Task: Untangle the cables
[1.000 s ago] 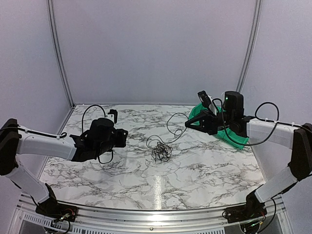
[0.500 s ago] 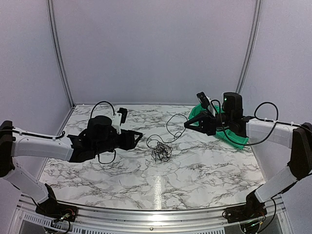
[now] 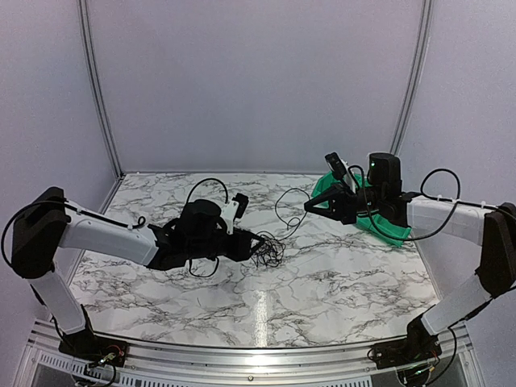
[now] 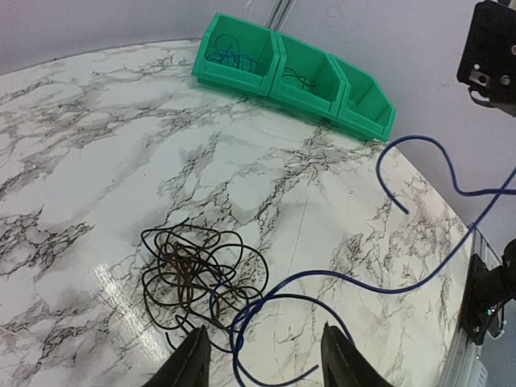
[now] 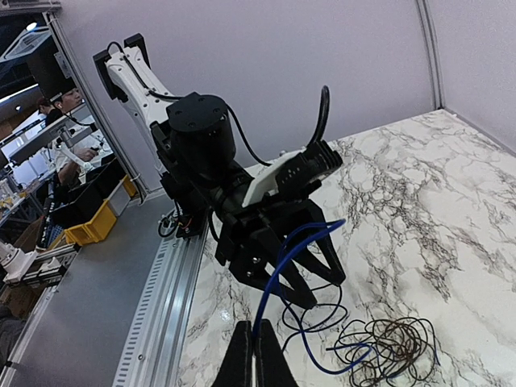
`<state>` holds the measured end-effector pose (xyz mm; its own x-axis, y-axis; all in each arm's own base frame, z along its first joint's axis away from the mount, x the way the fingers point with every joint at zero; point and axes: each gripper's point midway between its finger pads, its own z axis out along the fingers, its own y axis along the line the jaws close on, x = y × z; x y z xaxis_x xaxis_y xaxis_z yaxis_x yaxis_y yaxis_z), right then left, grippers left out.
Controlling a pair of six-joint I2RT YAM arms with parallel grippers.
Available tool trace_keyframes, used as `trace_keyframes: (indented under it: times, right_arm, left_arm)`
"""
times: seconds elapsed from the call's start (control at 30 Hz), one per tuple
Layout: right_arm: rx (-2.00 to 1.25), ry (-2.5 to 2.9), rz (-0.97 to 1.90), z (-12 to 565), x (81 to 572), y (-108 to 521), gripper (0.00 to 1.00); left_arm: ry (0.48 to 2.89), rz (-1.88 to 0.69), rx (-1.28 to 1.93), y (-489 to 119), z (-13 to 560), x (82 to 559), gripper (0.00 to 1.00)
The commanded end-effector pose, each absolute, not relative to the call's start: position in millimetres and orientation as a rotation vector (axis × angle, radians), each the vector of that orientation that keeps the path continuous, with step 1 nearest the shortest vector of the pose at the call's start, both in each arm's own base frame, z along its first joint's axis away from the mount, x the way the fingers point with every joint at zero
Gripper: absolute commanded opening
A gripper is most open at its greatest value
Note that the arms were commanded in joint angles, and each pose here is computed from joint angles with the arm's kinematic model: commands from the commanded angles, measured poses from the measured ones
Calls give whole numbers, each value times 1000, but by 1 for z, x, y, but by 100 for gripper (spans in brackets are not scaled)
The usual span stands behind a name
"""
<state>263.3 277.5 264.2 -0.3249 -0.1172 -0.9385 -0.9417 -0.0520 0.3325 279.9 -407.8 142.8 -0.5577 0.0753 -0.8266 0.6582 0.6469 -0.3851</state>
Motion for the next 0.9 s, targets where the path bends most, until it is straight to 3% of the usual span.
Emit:
trace_keyframes:
  times: [0.0, 0.17, 0.43, 0.67, 0.87]
  right_arm:
    - [-1167, 1504, 1454, 265, 266, 277, 0]
    - [-1169, 1504, 1458, 264, 265, 278, 0]
    - [-1179, 1484, 1474, 272, 260, 277, 0]
    - [-1233, 1341, 1503, 333, 237, 271, 0]
    - [-1292, 1234, 1491, 407, 219, 258, 0]
  left_arm:
    - [2030, -896, 545, -420, 142, 291, 42]
    - [2048, -817, 431, -416, 133, 311, 24]
    - [2044, -787, 278, -399, 116, 333, 9]
    - [2144, -729, 260, -381, 70, 332, 0]
    - [2188, -683, 267, -362, 51, 324, 0]
